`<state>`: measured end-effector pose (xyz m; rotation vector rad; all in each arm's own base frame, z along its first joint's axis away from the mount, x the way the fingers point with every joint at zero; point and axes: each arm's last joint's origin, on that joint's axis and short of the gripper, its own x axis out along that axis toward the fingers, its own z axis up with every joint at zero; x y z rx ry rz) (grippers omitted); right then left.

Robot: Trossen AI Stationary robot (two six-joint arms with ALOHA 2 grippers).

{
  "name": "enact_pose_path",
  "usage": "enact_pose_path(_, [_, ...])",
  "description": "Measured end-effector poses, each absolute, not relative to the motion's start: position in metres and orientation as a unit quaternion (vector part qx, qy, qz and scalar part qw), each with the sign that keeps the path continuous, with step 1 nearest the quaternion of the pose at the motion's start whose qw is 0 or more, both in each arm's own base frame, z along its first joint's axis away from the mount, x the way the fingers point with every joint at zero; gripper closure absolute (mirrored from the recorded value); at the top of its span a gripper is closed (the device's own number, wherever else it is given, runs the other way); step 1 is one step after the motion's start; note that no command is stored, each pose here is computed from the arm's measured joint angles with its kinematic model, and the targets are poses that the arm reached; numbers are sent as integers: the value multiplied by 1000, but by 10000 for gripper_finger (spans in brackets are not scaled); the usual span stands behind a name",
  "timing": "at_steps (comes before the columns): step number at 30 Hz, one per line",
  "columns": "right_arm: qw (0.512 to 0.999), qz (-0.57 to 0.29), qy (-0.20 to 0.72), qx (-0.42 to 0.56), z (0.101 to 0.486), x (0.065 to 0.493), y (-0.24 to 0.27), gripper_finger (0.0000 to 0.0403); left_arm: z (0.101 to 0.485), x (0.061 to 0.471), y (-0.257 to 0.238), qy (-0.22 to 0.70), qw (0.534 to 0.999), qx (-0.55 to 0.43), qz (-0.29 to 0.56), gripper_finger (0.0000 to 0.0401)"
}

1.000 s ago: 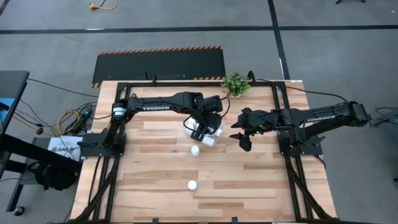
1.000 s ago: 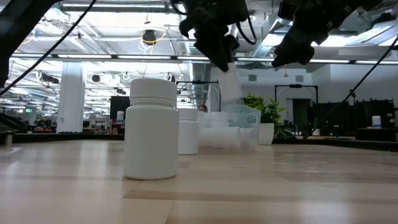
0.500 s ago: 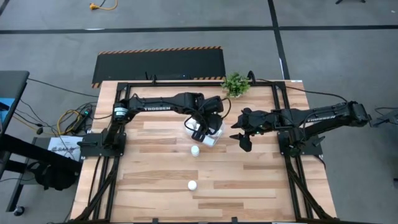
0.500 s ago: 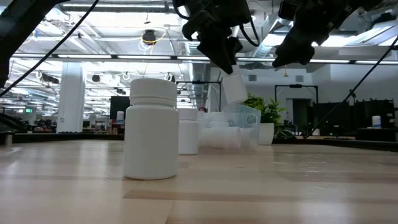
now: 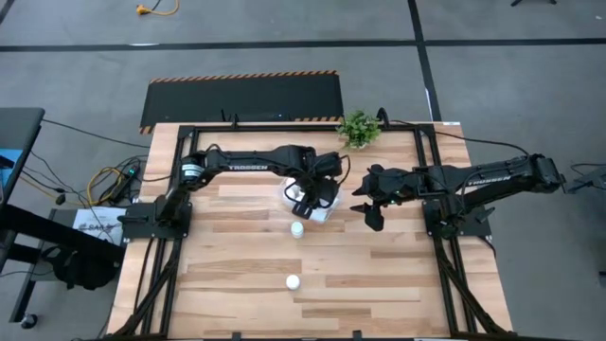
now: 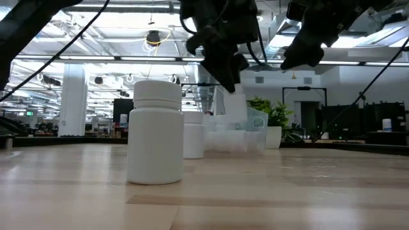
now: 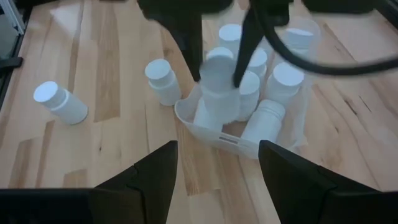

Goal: Pick and place pill bottles into a basket
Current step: Put the middle white pill bottle into the bin

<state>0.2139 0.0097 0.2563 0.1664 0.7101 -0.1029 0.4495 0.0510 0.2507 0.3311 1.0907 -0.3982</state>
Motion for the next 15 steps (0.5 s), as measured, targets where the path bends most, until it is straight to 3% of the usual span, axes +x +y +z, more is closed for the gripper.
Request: enact_pose_path(15, [932, -48, 351, 74, 256, 213, 10, 184, 238, 453, 60, 526, 818, 152, -178, 248])
